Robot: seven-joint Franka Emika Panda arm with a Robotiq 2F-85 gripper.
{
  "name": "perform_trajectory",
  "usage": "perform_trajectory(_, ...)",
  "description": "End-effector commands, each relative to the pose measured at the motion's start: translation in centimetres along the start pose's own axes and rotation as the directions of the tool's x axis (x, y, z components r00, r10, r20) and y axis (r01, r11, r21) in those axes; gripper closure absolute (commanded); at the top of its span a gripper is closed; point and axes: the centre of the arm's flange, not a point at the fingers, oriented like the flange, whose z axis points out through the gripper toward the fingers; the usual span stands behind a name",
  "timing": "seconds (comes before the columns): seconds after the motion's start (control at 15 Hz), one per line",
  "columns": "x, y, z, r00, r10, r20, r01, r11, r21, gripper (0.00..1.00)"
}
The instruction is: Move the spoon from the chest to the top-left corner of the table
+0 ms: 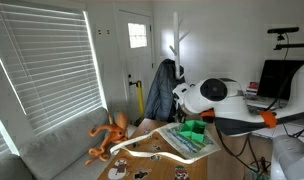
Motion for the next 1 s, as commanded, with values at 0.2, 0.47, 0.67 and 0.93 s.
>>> perform_trajectory(0.2,10.1,-10.3,1.2,0.962,-0.271,-0.034,0.264,0.954,-0.139,0.98)
perform_trajectory(0.47,13.7,-15.0,3.9,0.918,-0.396,-0.030,0.387,0.908,-0.162,0.98)
perform_trajectory(0.67,16.0,-17.4,5.3,0.854,-0.511,-0.096,0.479,0.844,-0.241,0.98)
perform_trajectory(0.93,18.4,-21.8,4.0,0.767,-0.623,-0.153,0.571,0.772,-0.280,0.98)
